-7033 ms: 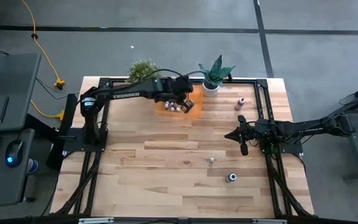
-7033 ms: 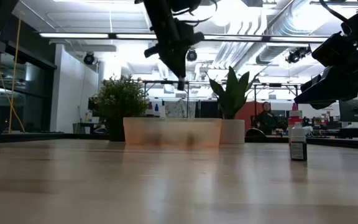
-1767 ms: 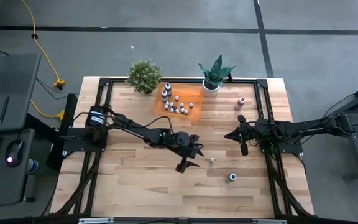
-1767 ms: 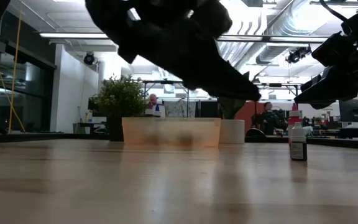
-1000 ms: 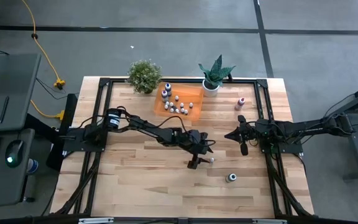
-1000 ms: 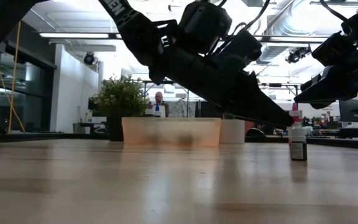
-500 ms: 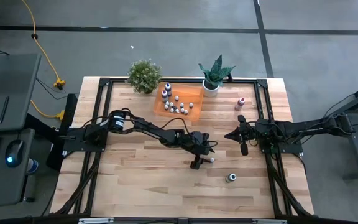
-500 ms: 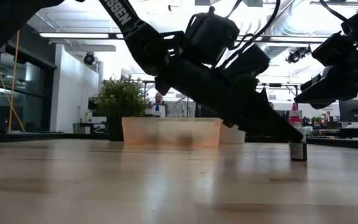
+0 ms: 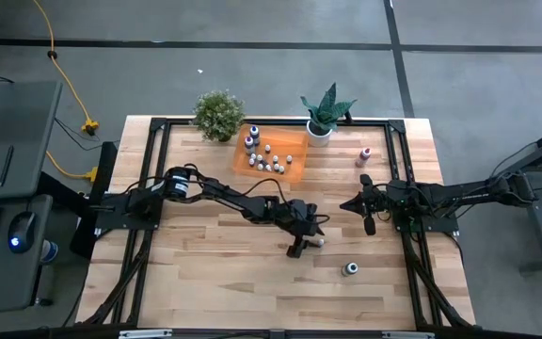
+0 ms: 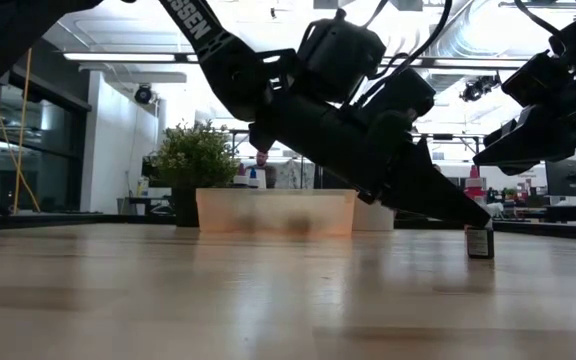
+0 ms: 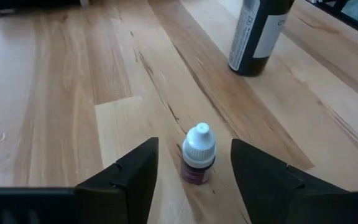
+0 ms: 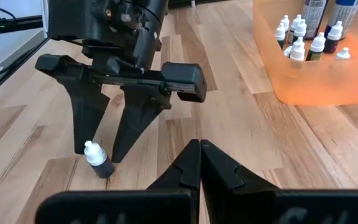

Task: Pick & Place food coloring
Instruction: Put the small violet bottle into the bin

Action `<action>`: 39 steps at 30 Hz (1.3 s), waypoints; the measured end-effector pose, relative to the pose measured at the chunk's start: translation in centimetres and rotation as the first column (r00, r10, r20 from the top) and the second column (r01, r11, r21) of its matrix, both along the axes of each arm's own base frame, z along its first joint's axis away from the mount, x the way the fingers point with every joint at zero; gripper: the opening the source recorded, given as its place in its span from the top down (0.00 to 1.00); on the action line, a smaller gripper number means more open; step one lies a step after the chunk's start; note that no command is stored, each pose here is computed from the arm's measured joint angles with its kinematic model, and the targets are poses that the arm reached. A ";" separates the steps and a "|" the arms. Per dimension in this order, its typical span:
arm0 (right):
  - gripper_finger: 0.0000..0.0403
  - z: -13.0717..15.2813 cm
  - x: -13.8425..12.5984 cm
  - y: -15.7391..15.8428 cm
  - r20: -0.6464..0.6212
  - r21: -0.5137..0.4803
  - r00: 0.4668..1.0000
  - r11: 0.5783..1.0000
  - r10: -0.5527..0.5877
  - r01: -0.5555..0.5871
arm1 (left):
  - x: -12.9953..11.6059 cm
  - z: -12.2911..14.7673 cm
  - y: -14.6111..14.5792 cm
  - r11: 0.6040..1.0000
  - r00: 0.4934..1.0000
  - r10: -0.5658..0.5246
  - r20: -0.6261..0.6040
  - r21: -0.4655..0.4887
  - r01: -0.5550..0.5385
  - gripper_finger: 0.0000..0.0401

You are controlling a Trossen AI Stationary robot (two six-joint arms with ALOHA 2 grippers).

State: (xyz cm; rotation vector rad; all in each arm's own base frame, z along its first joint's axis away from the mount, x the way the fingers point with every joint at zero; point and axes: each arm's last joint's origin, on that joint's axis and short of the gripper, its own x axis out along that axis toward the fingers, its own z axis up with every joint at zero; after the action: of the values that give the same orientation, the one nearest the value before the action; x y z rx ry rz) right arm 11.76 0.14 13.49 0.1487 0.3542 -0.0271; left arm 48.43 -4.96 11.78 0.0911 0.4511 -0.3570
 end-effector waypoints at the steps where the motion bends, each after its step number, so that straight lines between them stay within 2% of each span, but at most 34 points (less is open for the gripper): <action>1: 1.00 0.0 0.0 0.0 0.000 0.000 1.000 1.000 0.000 0.000 | 0.0 0.0 0.0 1.000 1.000 0.004 -0.002 -0.006 -0.004 0.52; 9: 1.00 0.0 0.0 0.0 0.000 0.000 1.000 1.000 0.000 0.000 | 0.7 1.0 0.0 1.000 0.999 0.015 -0.038 -0.023 -0.016 0.54; 15: 1.00 0.0 0.0 0.0 0.000 0.000 1.000 1.000 0.000 0.000 | 1.4 2.4 -0.1 1.000 0.997 -0.001 -0.072 0.019 0.003 0.54; 22: 1.00 0.0 0.0 0.0 0.000 0.000 1.000 1.000 0.000 0.000 | 1.0 2.3 -0.2 0.997 0.976 0.026 -0.215 0.071 -0.011 0.54; 27: 1.00 0.0 0.0 0.0 0.000 0.000 1.000 1.000 0.000 0.000 | 1.3 3.2 -0.7 0.994 0.974 0.030 -0.225 0.109 -0.005 0.54; 33: 1.00 0.0 0.0 0.0 0.000 0.000 1.000 1.000 0.000 0.000 | 1.7 4.4 -1.2 0.994 0.977 0.018 -0.214 0.105 0.005 0.54; 39: 1.00 0.0 0.0 0.0 0.000 0.000 1.000 1.000 0.000 0.000 | 1.6 4.4 -1.2 0.995 0.971 0.022 -0.237 0.104 0.003 0.54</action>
State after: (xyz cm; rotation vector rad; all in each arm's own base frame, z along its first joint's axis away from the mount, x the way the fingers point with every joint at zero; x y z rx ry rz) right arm 11.76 0.14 13.49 0.1488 0.3546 -0.0273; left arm 50.02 -6.13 16.17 0.1481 0.7079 -0.3366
